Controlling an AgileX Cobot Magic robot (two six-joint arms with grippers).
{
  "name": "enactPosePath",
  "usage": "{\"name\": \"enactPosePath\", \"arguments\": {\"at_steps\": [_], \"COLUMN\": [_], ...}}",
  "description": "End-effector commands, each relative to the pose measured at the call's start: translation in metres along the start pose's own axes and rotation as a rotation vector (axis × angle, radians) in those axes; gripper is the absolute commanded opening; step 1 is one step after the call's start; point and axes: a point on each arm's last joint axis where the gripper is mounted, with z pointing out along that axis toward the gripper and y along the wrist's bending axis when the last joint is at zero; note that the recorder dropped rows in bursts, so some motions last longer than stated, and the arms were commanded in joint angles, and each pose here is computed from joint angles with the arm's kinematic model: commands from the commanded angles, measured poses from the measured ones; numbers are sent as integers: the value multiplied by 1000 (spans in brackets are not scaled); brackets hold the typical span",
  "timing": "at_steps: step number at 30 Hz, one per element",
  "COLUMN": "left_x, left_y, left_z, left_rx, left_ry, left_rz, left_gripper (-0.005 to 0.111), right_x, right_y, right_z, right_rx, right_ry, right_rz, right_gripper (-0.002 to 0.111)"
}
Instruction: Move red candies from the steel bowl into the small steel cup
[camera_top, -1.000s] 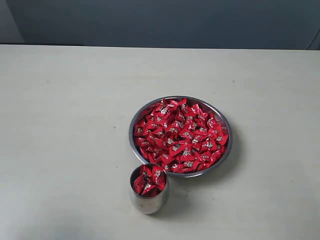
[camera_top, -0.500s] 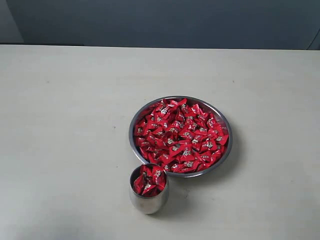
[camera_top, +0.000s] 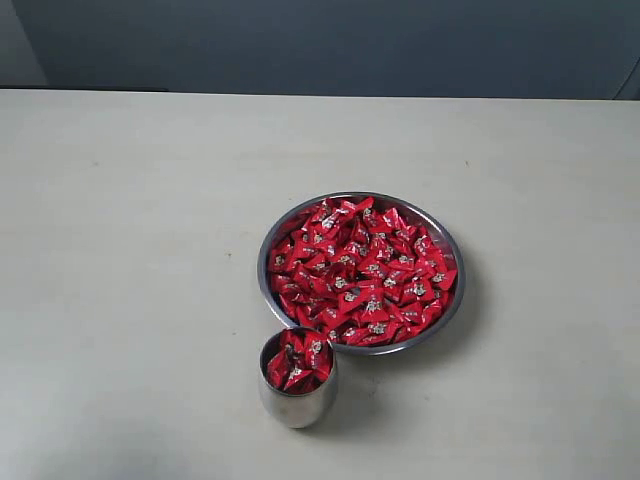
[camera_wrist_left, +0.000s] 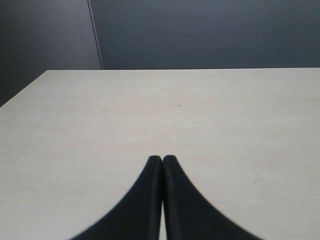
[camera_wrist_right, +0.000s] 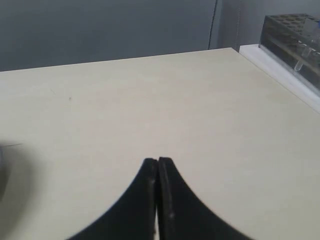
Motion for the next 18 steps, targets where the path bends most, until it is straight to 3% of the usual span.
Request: {"name": "enactPosePath", "arguments": {"at_steps": [1, 18], "left_x": [1, 1], "left_y": [0, 0], "left_z": [0, 0], "left_rx": [-1, -1], "left_ry": [-2, -2], "left_rz": [-2, -2], "left_gripper": [0, 0], "right_x": [1, 0], "right_y": [0, 0], "right_z": [0, 0], "right_rx": [2, -2], "right_ry": [-2, -4], "right_rz": [-4, 6], "right_gripper": [-1, -1]}}
